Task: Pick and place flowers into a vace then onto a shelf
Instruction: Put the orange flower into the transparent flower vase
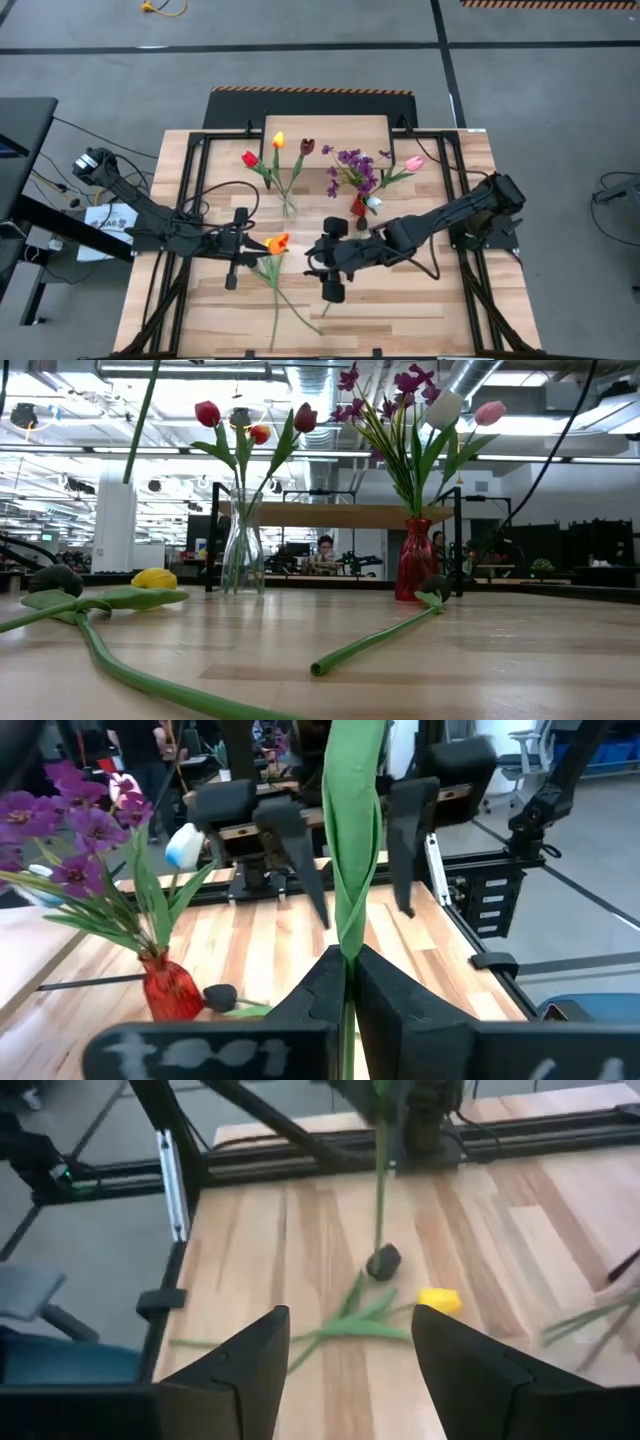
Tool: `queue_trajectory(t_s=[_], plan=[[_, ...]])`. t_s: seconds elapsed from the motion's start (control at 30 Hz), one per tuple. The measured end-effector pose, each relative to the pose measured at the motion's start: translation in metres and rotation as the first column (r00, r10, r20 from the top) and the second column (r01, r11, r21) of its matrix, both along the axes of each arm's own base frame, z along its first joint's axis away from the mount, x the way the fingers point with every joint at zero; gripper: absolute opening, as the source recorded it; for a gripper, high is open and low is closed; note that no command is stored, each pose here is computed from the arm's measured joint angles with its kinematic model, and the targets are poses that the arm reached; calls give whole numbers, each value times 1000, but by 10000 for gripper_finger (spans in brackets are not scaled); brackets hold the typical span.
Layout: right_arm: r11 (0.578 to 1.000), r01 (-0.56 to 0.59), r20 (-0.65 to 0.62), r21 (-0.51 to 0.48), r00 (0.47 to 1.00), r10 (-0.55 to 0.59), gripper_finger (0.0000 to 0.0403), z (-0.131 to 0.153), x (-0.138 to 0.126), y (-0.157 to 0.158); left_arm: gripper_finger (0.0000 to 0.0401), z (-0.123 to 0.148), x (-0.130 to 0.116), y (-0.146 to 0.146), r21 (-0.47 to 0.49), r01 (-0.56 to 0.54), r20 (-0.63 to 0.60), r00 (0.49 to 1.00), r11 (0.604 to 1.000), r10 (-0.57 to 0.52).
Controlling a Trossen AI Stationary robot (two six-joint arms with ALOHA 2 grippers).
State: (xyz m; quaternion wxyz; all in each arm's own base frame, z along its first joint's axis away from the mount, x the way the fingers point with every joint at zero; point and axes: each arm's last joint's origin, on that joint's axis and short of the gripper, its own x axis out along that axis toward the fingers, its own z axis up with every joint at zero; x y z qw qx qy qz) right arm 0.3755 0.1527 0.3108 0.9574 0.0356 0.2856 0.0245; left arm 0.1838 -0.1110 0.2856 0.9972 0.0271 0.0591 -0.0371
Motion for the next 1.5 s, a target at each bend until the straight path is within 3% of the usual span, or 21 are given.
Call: queue_trajectory(t_s=[0.17, 0.37, 0.63, 0.87, 1.07, 1.3, 1.5], plan=[[1000, 12, -43, -6, 999, -13, 186, 13, -21, 2, 0, 0, -2, -2, 17, -23, 3, 1000, 1000, 23], [987, 80, -16, -142, 996, -83, 160, 30, -55, 19, 0, 0, -4, -4, 27, -38, 7, 999, 999, 38], [933, 183, 48, -311, 983, -176, 124, 43, -117, 51, 0, 6, -12, -1, 13, 1, 24, 1000, 1000, -2], [944, 202, -83, -262, 969, -231, 109, 28, -148, 64, 0, 10, -7, 10, -4, 72, 33, 997, 997, -72], [936, 166, -153, -311, 963, -222, 108, 0, -159, 66, 0, 7, 8, 34, -25, 76, 17, 997, 997, -75], [912, 183, -132, -368, 960, -246, 107, -19, -169, 53, 0, 16, 17, 59, -5, 43, 211, 977, 999, -41], [942, 197, 14, -270, 980, -201, 107, -36, -189, 40, 0, 20, 17, 66, 70, 19, 274, 961, 997, -37]])
